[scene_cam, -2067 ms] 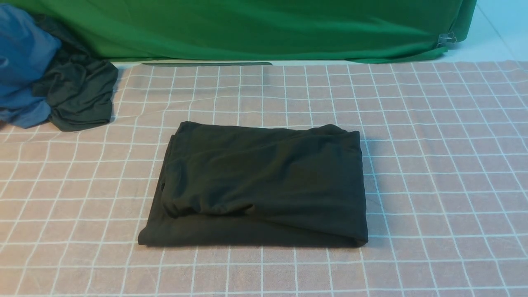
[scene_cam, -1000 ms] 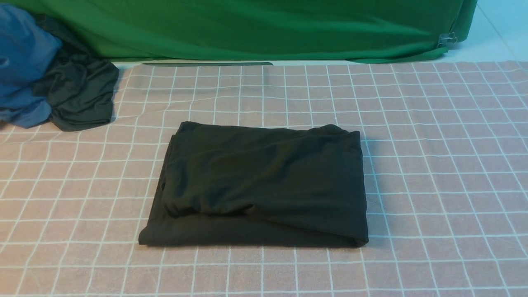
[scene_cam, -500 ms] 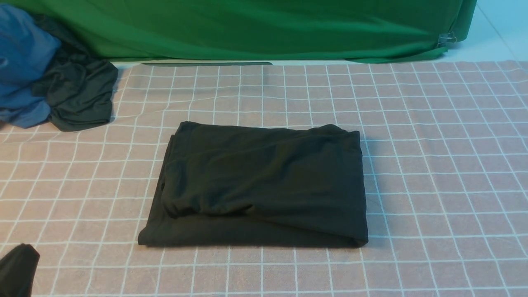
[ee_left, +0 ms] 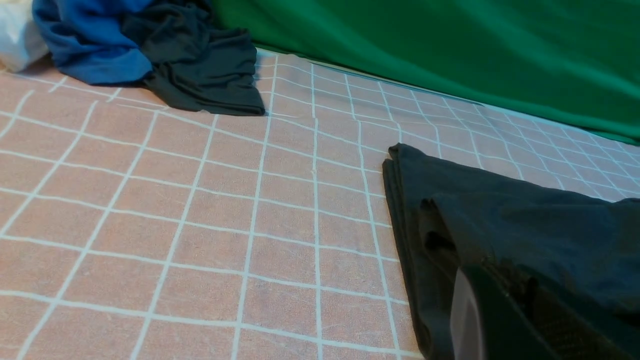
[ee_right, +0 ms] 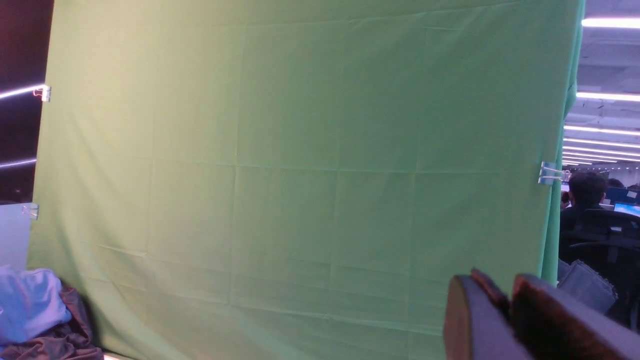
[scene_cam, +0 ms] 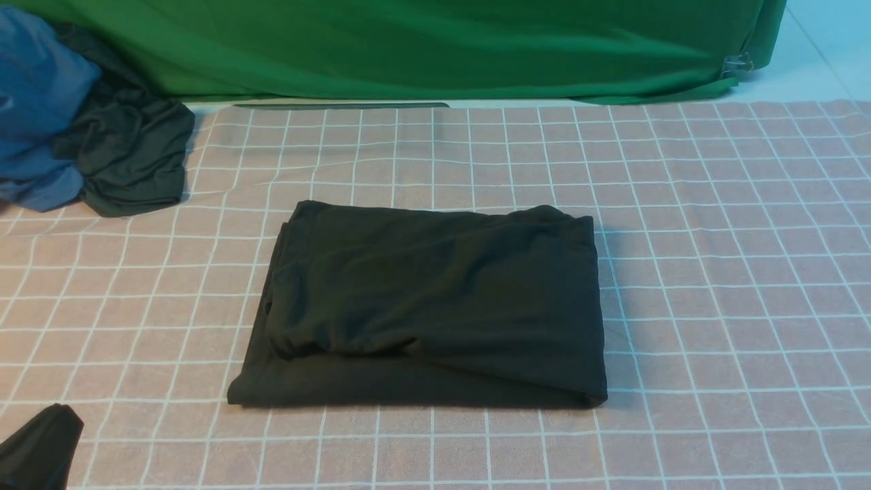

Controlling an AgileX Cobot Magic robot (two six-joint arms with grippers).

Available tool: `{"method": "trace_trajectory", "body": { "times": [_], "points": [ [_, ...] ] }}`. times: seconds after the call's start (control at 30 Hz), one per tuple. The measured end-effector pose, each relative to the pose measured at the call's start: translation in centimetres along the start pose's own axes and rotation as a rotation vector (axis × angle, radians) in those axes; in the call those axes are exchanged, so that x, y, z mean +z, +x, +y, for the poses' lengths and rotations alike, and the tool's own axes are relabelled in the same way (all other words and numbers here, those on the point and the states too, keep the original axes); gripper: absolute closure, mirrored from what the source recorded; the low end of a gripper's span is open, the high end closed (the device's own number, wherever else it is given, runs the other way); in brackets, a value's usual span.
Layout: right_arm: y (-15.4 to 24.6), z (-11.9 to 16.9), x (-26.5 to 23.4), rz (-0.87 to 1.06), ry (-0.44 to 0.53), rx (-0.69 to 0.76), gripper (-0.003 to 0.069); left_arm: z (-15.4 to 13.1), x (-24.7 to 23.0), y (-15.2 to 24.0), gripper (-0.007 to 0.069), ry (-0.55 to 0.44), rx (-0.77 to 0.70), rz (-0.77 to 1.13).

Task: Fold a long-sleeved shirt over a pink coffee tablecloth.

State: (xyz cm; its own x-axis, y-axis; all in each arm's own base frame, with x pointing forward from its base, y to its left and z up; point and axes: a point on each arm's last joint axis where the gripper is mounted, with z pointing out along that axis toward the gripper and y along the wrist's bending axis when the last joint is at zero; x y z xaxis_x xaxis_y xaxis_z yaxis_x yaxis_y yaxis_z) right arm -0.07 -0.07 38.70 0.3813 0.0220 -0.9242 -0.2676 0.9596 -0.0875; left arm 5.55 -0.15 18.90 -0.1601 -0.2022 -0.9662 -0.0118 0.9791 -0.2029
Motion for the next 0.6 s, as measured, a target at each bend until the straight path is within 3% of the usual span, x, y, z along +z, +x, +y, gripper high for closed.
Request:
{"method": "trace_trajectory", "body": {
  "times": [0.6],
  "points": [
    [0.00,0.00,0.00,0.000,0.000,0.001,0.0445,-0.01,0.00,-0.02,0.0611,0.001,0.006,-0.002]
  ]
}}
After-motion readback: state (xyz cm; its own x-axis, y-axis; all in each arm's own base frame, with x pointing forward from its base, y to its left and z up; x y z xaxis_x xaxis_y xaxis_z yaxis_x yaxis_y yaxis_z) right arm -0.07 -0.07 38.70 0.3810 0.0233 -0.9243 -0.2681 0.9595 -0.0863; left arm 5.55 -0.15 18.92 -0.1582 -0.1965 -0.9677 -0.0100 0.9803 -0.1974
